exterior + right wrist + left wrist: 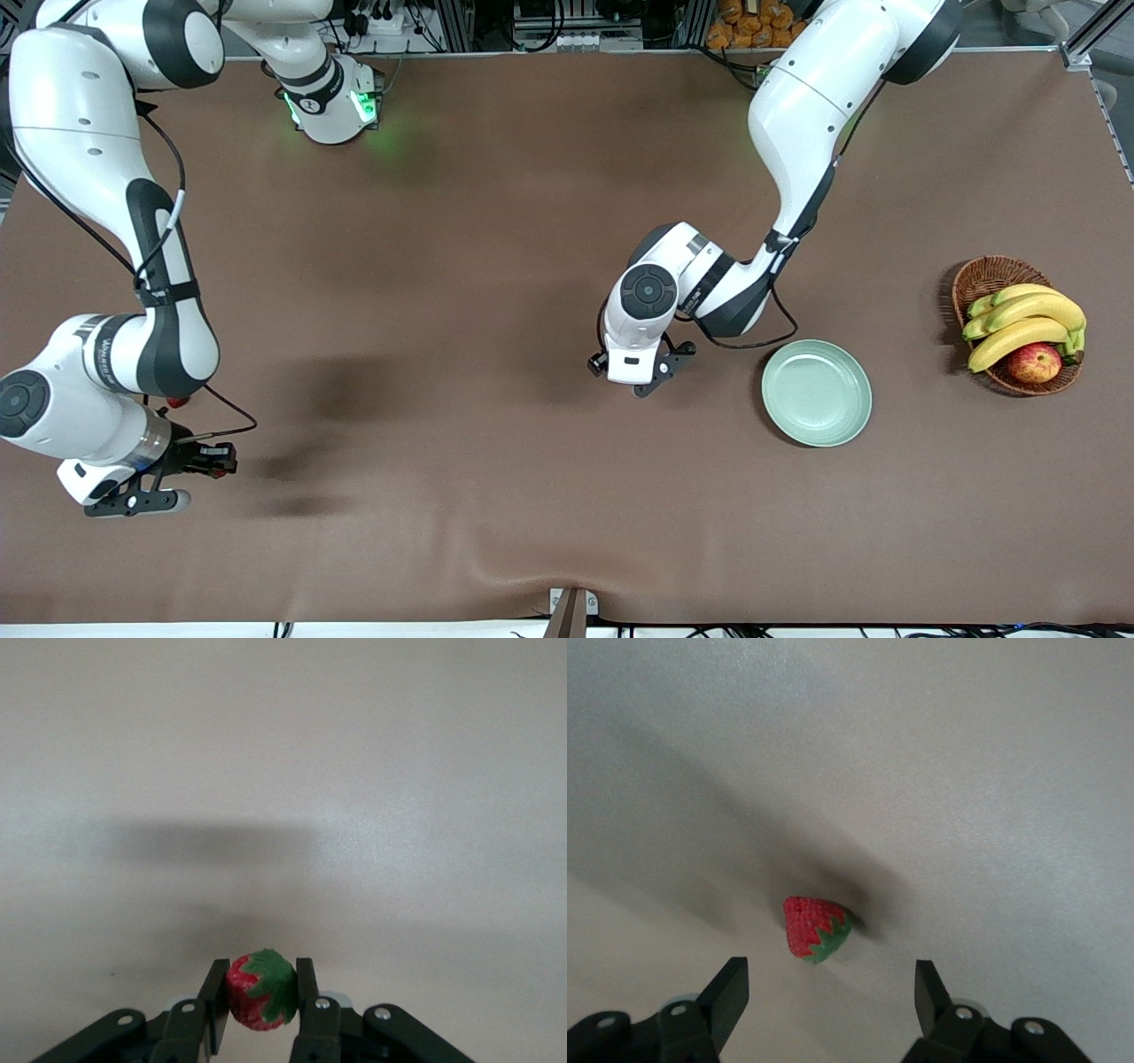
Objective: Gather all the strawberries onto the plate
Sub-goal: 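Grasp the mid-table strawberry with the left gripper while the right gripper lifts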
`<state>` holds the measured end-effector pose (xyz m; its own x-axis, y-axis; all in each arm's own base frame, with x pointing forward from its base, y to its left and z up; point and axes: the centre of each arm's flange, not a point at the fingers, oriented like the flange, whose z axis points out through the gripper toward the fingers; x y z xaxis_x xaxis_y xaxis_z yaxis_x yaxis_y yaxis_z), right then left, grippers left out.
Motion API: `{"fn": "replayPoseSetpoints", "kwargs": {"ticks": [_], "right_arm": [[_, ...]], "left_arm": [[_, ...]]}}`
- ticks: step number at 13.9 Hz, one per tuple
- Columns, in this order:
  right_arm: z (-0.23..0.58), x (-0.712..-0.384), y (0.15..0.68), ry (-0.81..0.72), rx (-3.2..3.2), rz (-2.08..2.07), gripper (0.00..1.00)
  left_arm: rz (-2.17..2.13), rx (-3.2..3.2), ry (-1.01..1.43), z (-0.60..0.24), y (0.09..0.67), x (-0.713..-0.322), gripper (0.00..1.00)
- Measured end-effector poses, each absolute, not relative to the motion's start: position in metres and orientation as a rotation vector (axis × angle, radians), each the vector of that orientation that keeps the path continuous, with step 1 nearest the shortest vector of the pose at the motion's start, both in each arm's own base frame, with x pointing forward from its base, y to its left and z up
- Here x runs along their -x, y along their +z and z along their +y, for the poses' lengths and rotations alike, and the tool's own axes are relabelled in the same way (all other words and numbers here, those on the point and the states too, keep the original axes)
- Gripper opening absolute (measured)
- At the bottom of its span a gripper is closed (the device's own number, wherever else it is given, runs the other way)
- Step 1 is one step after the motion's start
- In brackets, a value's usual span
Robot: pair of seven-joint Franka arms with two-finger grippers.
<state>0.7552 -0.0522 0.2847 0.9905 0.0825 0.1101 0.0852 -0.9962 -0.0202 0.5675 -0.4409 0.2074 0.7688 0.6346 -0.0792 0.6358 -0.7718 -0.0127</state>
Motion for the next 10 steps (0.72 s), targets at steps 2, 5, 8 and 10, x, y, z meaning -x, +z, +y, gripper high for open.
{"fn": "replayPoseSetpoints", "kwargs": {"ticks": [2, 5, 8, 10], "right_arm": [[-0.052, -0.754, 0.29, -0.162, 3.108, -0.133, 0.34], [-0.051, -0.754, 0.291, -0.153, 3.108, -0.133, 0.34], [-0.05, -0.752, 0.296, -0.13, 3.105, -0.136, 0.34], [-0.044, -0.752, 0.302, -0.134, 3.096, -0.148, 0.34]], "left_arm": [[1.042, -2.961, -0.109, -0.44, 0.2, -0.567, 0.78], [1.045, -2.966, -0.107, -0.437, 0.196, -0.568, 0.63], [1.041, -2.973, -0.111, -0.435, 0.191, -0.569, 0.35], [1.026, -2.978, -0.11, -0.435, 0.192, -0.569, 0.33]]}}
